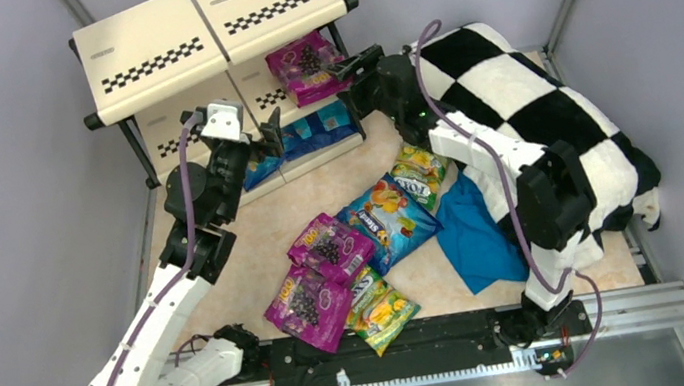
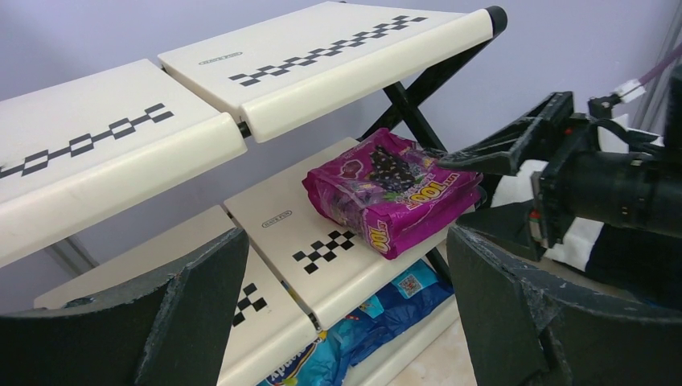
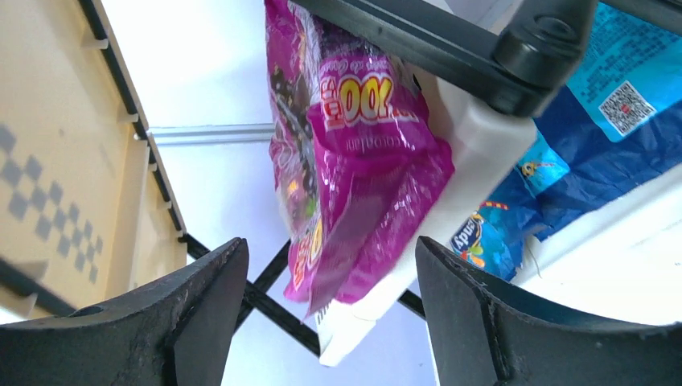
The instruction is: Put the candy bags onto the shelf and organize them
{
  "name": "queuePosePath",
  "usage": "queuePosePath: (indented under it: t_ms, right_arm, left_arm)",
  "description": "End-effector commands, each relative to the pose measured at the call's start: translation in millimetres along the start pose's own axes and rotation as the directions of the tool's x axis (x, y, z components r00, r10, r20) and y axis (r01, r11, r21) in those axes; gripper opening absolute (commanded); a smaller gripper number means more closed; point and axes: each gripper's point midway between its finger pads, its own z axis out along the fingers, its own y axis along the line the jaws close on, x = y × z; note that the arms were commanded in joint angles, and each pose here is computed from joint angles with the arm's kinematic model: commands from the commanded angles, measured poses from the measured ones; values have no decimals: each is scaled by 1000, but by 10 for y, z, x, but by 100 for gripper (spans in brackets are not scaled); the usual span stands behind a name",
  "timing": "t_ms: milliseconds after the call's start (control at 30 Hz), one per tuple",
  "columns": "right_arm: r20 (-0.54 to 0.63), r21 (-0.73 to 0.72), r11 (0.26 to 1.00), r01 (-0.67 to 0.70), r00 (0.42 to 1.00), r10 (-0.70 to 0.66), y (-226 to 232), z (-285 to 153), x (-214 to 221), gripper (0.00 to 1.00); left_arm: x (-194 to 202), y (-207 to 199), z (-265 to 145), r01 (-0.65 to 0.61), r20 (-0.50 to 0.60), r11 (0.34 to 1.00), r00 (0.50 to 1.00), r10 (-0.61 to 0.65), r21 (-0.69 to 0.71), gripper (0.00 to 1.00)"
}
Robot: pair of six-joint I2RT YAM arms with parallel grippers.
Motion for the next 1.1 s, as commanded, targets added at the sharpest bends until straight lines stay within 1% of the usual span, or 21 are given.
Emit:
queuePosePath:
  t_ms: [0,233,267,367,533,633,667,800,967,1067]
  right_arm:
    - [25,-67,998,23,999,-21,226,-321,-123,75]
    - [-3,-75,997,21,1000,-22,211,-227,-44,68]
    - [-6,-74,997,21,1000,-22,204,-197,-36,66]
    - [-18,-98,995,8,1000,-10,252,-126,-11,56]
    - [-26,-81,997,8,1000,-10,215,35,23,52]
    - [-17,-92,996,8,1000,-9,242,116,12,43]
    - [-12,-97,995,8,1000,-9,255,141,10,42]
    - [3,-98,995,6,1000,-5,277,246,-10,38]
    - [22,-92,996,-12,1000,14,254,346,-34,38]
    - [14,-87,996,-20,1000,22,237,414,-15,37]
  left_arm:
    - [-151,21,14,19,64,1000,998,-18,-9,99]
    - [-108,9,29,20,56,1000,998,-20,-8,99]
    - [-91,5,37,18,51,1000,999,-18,-7,99]
    - [-68,-3,49,16,46,1000,999,-15,-5,99]
    - [-90,11,44,12,51,1000,999,-12,-11,99]
    - [-86,17,40,12,50,1000,999,-11,-13,99]
    - [-89,22,40,11,51,1000,999,-10,-15,99]
    - [-83,21,42,10,50,1000,999,-9,-15,99]
    - [-83,21,44,12,50,1000,999,-11,-15,99]
    - [-92,30,44,11,51,1000,999,-11,-17,99]
